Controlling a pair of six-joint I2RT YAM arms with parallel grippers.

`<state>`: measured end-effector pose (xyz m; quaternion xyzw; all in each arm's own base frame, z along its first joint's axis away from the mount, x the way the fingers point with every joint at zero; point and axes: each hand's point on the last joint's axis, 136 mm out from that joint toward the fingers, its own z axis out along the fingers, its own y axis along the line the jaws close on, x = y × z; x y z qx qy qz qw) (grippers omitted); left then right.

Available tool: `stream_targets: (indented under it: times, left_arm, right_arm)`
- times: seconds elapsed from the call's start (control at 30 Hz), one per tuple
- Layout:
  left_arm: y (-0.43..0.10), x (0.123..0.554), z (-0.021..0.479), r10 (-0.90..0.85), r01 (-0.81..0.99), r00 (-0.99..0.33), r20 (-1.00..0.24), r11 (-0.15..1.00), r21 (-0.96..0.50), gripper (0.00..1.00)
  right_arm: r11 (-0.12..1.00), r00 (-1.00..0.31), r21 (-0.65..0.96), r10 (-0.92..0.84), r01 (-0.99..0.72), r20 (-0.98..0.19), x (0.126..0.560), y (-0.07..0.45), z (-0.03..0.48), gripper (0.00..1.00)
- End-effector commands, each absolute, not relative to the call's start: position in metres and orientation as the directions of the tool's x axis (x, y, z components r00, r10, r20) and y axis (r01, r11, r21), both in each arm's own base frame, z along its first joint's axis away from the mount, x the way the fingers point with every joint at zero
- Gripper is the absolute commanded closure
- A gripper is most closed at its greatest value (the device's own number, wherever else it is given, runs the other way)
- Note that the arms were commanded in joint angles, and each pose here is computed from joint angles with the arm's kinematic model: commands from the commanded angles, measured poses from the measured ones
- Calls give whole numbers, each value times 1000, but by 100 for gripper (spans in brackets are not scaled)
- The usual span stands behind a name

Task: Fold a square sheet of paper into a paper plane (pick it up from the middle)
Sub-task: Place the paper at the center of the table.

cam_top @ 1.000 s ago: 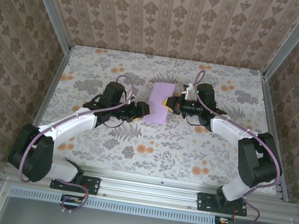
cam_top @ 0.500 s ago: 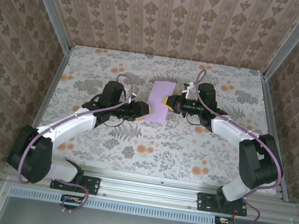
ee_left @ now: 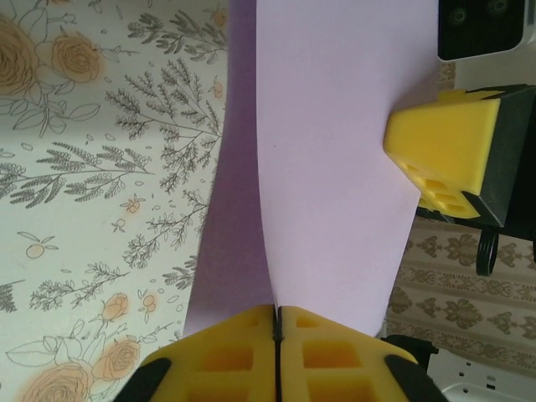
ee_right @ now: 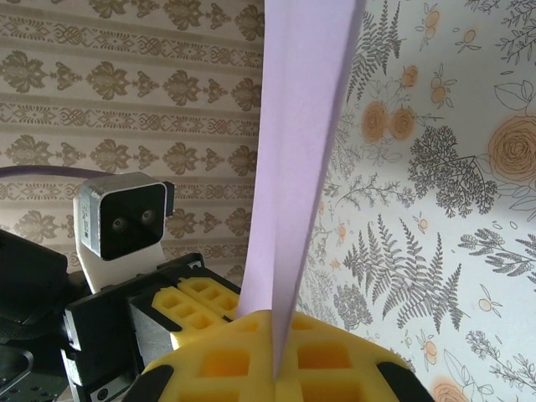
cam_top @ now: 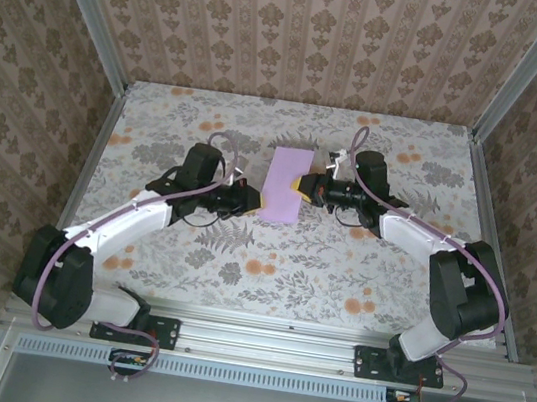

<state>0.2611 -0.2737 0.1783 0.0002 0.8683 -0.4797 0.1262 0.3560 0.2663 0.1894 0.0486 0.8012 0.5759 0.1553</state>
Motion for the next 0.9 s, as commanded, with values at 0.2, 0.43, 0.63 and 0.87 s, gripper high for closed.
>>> stream_targets:
  times: [0.2, 0.43, 0.63, 0.87]
  left_arm:
    - [-272, 261, 161, -90, 125, -971, -223, 603, -788, 98]
    - [-270, 253, 124, -63, 79, -985, -162, 667, -741, 100]
    - [-276, 245, 90, -35, 47, -994, -101, 709, -704, 100]
    - [-286, 243, 66, -19, 30, -998, -65, 734, -678, 100]
  right_arm:
    - [354, -961, 929, 201, -108, -188, 345, 271, 169, 99]
    - [408, -974, 909, 159, -84, -162, 338, 275, 133, 97]
    - [472, -982, 880, 135, -56, -135, 330, 271, 97, 96]
    - [556, -989, 830, 92, -46, -117, 325, 265, 68, 94]
